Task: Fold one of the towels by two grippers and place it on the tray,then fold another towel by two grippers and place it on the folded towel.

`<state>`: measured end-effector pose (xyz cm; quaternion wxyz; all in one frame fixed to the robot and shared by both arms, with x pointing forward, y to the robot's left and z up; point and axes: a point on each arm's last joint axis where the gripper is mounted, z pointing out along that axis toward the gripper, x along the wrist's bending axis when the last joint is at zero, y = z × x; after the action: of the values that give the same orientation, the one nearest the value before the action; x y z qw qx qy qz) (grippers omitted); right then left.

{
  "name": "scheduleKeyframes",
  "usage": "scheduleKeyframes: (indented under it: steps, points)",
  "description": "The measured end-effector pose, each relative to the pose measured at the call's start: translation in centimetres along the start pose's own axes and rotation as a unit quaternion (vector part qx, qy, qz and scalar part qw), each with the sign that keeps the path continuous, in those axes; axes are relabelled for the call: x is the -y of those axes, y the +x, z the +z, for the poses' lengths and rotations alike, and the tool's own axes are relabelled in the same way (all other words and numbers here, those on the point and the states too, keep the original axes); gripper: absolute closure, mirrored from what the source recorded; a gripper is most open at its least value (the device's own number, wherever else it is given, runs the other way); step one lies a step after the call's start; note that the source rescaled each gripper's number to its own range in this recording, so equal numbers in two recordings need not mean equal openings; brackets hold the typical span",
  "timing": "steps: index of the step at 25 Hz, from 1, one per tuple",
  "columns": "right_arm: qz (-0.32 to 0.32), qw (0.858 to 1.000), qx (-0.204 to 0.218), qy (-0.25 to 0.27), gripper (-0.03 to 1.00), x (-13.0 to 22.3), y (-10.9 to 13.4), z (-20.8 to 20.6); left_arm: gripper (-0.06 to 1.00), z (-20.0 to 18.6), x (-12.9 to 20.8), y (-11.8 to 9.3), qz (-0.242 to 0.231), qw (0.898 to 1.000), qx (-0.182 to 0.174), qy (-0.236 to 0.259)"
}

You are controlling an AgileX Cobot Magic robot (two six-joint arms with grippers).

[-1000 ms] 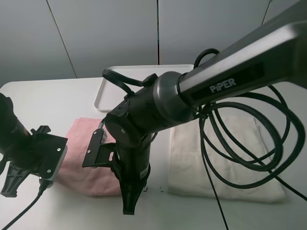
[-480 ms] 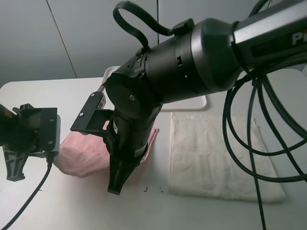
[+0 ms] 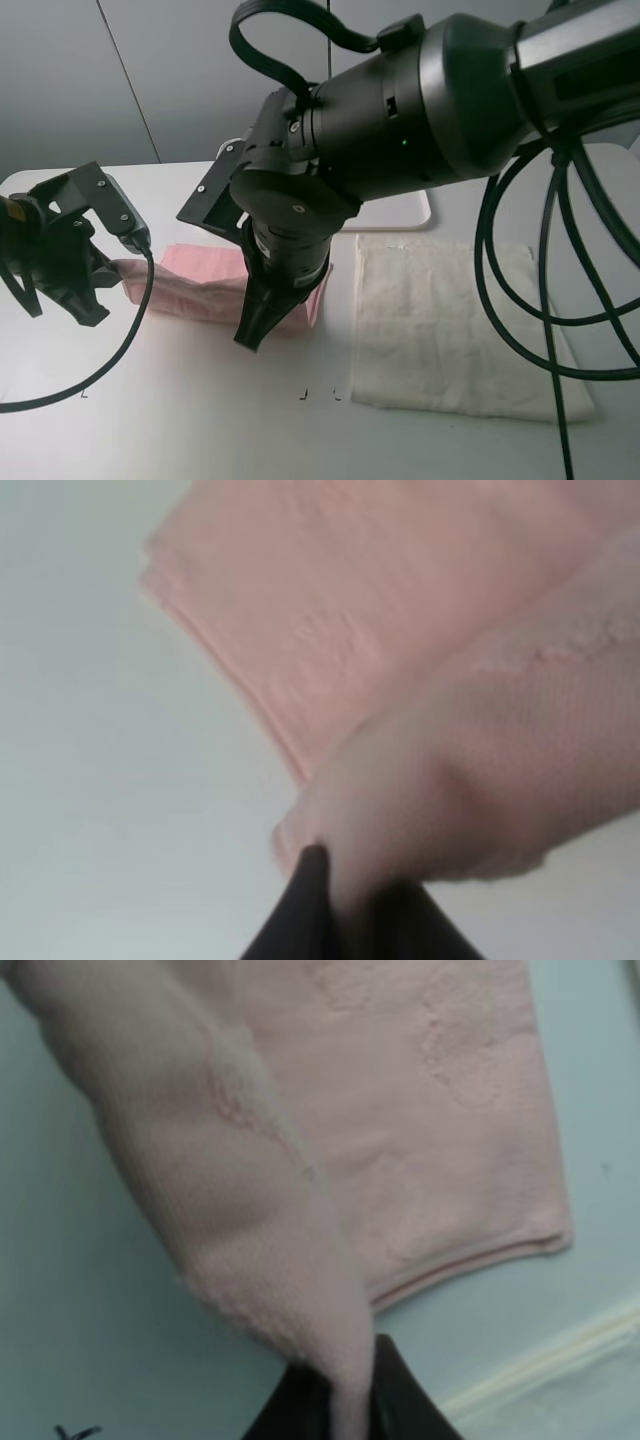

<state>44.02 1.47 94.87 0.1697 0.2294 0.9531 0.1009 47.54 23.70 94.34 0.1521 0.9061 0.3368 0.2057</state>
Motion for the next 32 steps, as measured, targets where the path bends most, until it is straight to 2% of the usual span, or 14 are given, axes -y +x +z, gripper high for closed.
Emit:
scheduleKeyframes:
  steps: [4, 7, 10, 12, 18, 19, 21, 22, 24, 25, 26, 29, 32]
  points:
    - [0.043, 0.999, 0.024, -0.007, 0.95, 0.0, -1.4, 0.3, 0.93, 0.2, -0.3, 0.2, -0.042, 0.999, -0.009, -0.015]
    - [0.067, 0.997, 0.03, -0.001, 0.95, 0.1, -2.2, 1.3, 0.93, 1.0, -0.2, 0.2, -0.061, 0.998, -0.008, -0.012]
    - [0.087, 0.996, 0.031, -0.005, 0.95, 0.2, -3.0, 2.2, 0.92, 1.6, -0.5, 0.4, -0.097, 0.995, -0.019, -0.031]
    - [0.096, 0.995, 0.031, -0.011, 0.95, 0.2, -3.4, 2.5, 0.85, 2.0, -0.7, 0.5, -0.117, 0.992, -0.025, -0.042]
    - [0.106, 0.994, 0.034, -0.016, 0.94, 0.2, -4.1, 3.9, 0.48, 2.8, -0.9, 0.7, -0.14, 0.988, -0.032, -0.056]
    - [0.109, 0.993, 0.033, -0.023, 0.9, 0.1, -4.1, 4.0, 0.43, 2.8, -1.0, 0.8, -0.147, 0.986, -0.036, -0.066]
    - [0.121, 0.992, 0.027, -0.039, 0.73, -0.2, -4.0, 4.0, 0.34, 2.8, -1.2, 1.0, -0.159, 0.983, -0.043, -0.08]
    - [0.127, 0.99, 0.026, -0.049, 0.59, -0.4, -4.0, 4.0, 0.29, 2.8, -1.3, 1.1, -0.162, 0.982, -0.046, -0.085]
    - [0.143, 0.987, 0.03, -0.063, 0.24, -0.6, -4.2, 4.0, 0.18, 2.7, -1.4, 1.1, -0.168, 0.981, -0.047, -0.089]
    - [0.152, 0.985, 0.037, -0.069, 0.11, -0.7, -4.3, 3.9, 0.13, 2.7, -1.4, 1.1, -0.173, 0.98, -0.048, -0.089]
    - [0.156, 0.984, 0.047, -0.071, 0.03, -0.7, -4.5, 3.9, 0.07, 2.7, -1.4, 1.1, -0.179, 0.979, -0.047, -0.09]
    - [0.174, 0.98, 0.076, -0.061, -0.03, -0.6, -5.1, 3.8, -0.04, 2.7, -0.9, 1.6, -0.22, 0.971, -0.048, -0.08]
    - [0.194, 0.977, 0.077, -0.053, -0.03, -0.7, -5.9, 3.5, -0.05, 2.8, -0.3, 3.0, -0.276, 0.96, -0.028, -0.034]
